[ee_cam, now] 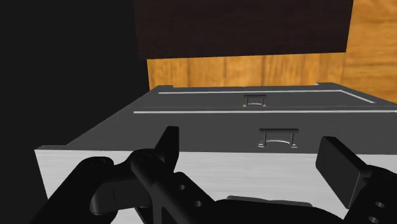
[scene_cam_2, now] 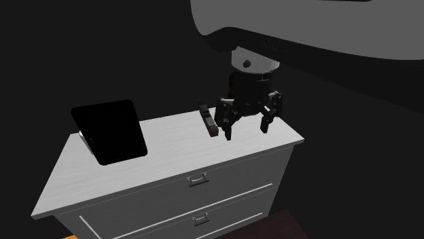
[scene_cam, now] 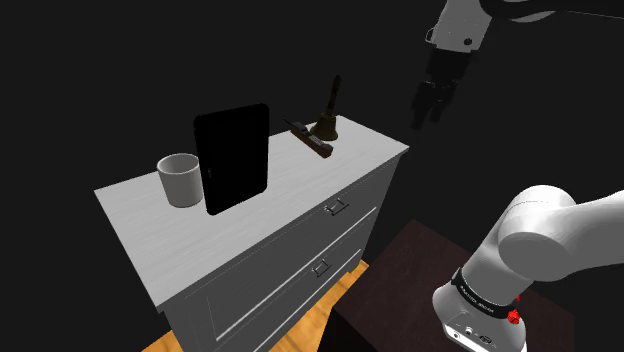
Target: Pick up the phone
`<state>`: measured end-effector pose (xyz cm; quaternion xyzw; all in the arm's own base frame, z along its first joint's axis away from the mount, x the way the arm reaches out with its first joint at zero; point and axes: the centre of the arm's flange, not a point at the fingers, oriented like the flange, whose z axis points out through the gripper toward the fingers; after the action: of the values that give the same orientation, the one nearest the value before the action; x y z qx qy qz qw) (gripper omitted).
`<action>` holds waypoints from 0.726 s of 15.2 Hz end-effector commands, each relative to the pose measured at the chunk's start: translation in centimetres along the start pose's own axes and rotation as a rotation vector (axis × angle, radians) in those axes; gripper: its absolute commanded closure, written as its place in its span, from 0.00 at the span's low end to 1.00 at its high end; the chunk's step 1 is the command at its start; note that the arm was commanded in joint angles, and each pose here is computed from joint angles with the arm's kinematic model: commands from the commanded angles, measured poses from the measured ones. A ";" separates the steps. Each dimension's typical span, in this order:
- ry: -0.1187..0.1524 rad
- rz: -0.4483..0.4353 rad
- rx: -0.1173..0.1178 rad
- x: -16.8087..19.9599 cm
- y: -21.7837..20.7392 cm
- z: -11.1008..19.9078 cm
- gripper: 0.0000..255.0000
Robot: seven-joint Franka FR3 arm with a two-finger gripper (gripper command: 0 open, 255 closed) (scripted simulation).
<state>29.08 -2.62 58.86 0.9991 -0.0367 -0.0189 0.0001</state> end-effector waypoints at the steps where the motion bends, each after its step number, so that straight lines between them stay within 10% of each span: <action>1: 0.000 0.000 0.000 0.0 0.0 0.0 0.00; 11: 0.066 -0.029 -0.001 10.9 0.3 5.7 0.00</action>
<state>38.61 -3.58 53.27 0.9997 -0.0234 0.0097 0.0011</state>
